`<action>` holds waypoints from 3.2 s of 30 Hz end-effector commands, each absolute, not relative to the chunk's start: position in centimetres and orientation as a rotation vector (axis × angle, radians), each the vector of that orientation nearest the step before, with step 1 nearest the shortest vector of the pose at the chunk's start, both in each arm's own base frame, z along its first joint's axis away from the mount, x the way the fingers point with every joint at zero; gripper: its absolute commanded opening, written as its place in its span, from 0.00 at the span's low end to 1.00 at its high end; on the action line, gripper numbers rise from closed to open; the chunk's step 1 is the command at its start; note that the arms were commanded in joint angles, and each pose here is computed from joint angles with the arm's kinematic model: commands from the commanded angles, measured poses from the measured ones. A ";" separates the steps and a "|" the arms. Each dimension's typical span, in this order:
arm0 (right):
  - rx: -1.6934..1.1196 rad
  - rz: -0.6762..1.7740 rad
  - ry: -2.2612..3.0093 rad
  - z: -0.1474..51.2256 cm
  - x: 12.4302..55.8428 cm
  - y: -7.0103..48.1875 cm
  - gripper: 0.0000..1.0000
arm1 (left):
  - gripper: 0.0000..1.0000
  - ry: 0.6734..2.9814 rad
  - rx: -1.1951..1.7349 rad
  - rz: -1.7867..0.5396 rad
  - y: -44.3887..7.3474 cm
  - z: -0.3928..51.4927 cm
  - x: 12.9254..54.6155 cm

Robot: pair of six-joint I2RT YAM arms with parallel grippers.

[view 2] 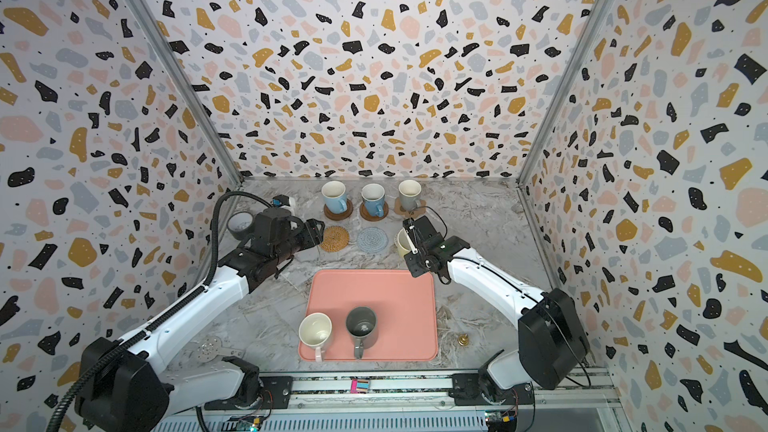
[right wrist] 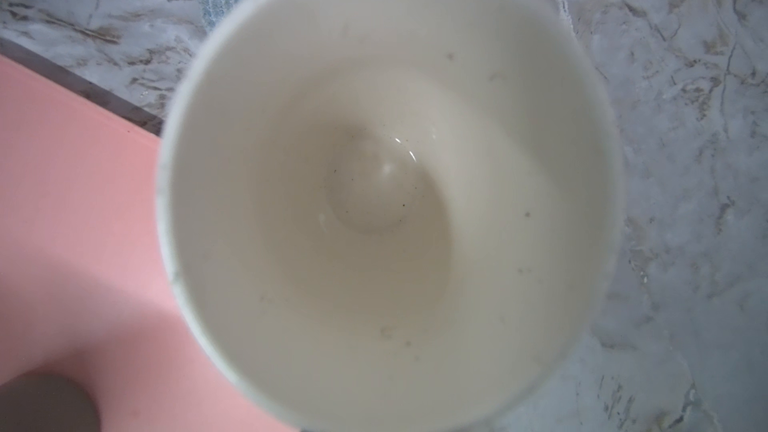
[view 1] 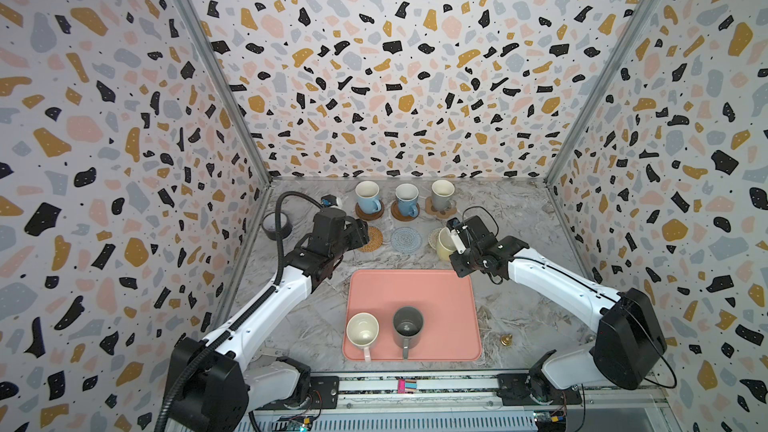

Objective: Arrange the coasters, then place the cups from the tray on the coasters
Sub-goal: 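Lift the pale green mug and carry it toward the woven coasters with the right gripper, then lower the pale green mug onto the multicolour woven coaster with the right gripper, then open the right gripper and raise it off the pale green mug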

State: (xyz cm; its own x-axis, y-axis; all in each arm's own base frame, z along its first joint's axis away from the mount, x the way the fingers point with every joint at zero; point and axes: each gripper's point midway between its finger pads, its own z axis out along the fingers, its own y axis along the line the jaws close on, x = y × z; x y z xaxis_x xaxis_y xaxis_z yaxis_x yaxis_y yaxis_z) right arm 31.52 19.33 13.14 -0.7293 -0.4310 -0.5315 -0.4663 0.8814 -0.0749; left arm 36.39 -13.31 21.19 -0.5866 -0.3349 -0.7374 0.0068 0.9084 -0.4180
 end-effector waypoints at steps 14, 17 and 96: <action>-0.692 0.157 2.357 16.1 39.2 20.6 0.05 | 0.71 2.134 -0.256 -0.473 -12.4 21.5 35.4; -0.700 0.152 2.364 15.7 39.9 20.6 0.05 | 0.71 2.132 -0.260 -0.478 -12.4 21.5 35.2; -0.491 0.344 2.339 23.2 32.9 20.2 0.77 | 0.73 2.080 -0.225 -0.436 -11.9 23.7 35.7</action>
